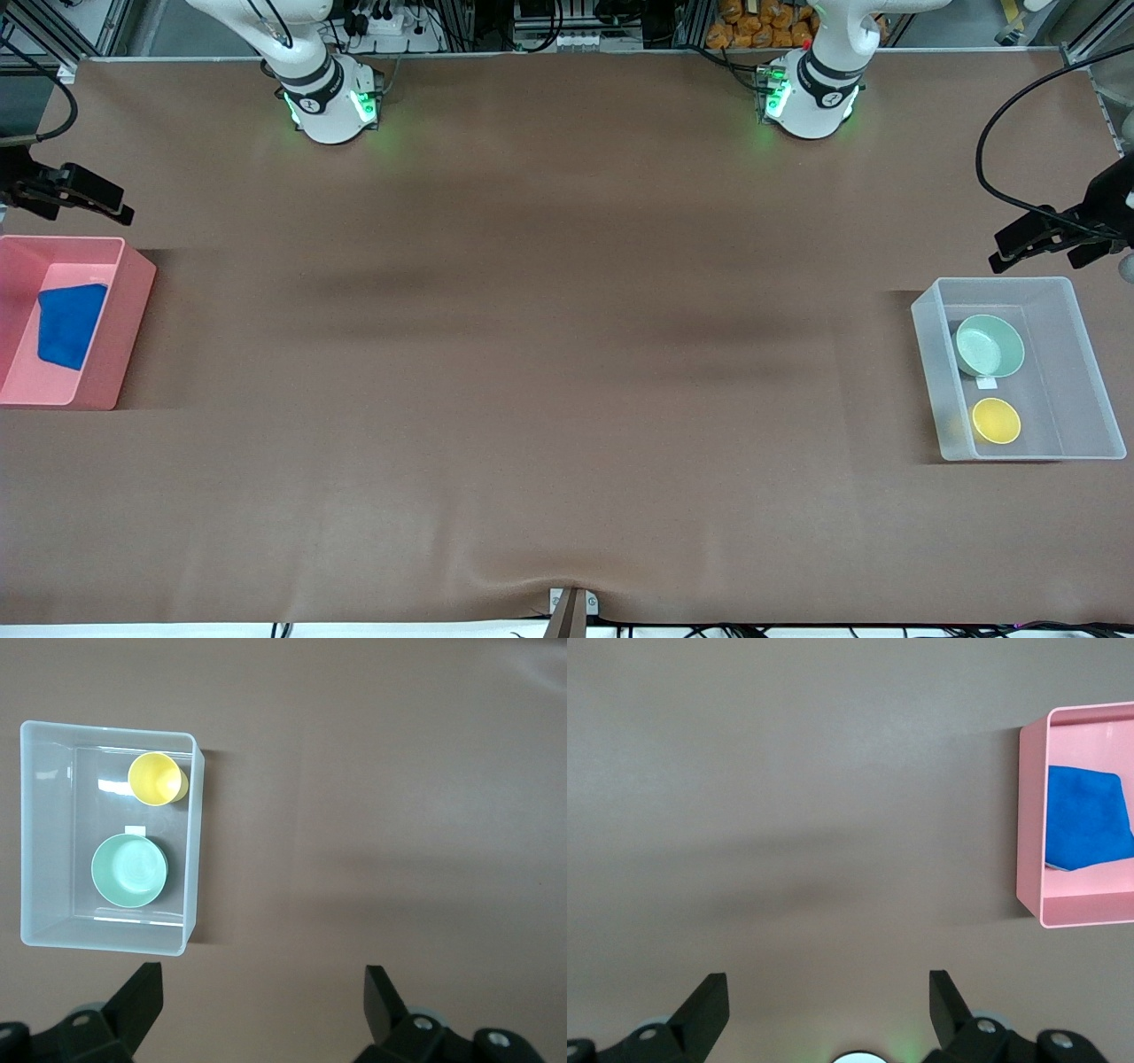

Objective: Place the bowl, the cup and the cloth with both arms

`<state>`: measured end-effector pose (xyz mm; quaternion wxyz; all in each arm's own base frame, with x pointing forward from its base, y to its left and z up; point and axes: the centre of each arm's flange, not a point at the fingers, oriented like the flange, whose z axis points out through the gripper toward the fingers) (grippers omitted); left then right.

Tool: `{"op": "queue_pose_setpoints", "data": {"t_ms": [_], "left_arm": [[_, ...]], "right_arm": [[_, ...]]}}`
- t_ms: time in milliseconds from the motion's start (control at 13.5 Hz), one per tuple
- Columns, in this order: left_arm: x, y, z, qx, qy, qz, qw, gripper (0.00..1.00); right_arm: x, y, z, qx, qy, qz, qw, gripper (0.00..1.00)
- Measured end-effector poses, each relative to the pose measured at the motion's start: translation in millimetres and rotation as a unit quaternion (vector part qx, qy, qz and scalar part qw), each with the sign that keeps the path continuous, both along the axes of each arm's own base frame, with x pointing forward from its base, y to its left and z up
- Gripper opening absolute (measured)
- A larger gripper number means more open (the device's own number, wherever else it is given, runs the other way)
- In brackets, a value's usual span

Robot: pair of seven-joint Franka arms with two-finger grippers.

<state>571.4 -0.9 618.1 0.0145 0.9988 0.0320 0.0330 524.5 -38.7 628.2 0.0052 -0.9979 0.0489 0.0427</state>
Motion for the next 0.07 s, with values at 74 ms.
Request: {"op": "queue_pose_setpoints", "data": {"t_ms": [74], "left_arm": [[0.0, -1.3, 0.0, 0.000, 0.000, -0.001, 1.000, 1.00]], "right_arm": [[-0.7, -1.5, 0.4, 0.000, 0.002, -0.001, 1.000, 1.00]]}}
